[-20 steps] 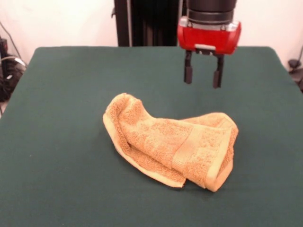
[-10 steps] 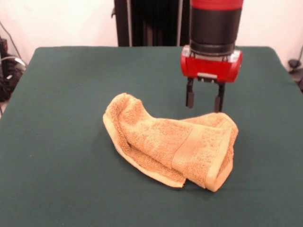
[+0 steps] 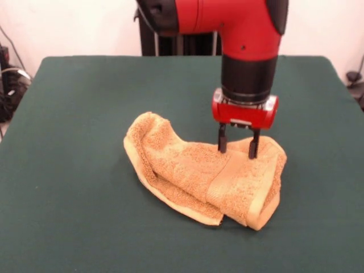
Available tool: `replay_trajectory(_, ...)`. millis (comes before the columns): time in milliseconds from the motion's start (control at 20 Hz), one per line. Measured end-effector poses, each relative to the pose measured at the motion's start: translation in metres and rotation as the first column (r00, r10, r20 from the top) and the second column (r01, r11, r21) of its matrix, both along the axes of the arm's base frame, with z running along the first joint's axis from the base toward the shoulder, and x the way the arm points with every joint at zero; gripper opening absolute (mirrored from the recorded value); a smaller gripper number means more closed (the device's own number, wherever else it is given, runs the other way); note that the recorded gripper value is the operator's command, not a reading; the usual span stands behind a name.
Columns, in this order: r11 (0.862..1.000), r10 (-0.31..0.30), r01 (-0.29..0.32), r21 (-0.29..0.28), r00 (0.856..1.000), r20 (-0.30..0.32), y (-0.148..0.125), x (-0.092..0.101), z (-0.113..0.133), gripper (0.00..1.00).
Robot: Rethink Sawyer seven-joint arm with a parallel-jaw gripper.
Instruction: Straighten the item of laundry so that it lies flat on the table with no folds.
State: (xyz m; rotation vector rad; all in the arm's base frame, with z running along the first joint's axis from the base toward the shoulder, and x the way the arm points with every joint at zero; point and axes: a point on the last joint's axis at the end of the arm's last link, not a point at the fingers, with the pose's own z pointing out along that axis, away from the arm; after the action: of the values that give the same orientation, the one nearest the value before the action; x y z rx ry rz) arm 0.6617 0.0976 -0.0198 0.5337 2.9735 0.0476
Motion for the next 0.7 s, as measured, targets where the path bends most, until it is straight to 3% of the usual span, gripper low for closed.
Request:
replay_trajectory(200, 1.000, 0.016, -0.016, 0.001, 1.000, -0.002, 0.002, -0.004, -0.019, 1.00)
replay_trajectory(650, 1.000, 0.018, -0.018, -0.001, 1.000, 0.007, 0.002, -0.001, -0.019, 1.00)
replay_trajectory(700, 1.000, 0.021, -0.021, -0.006, 1.000, 0.008, 0.001, -0.001, -0.020, 0.00)
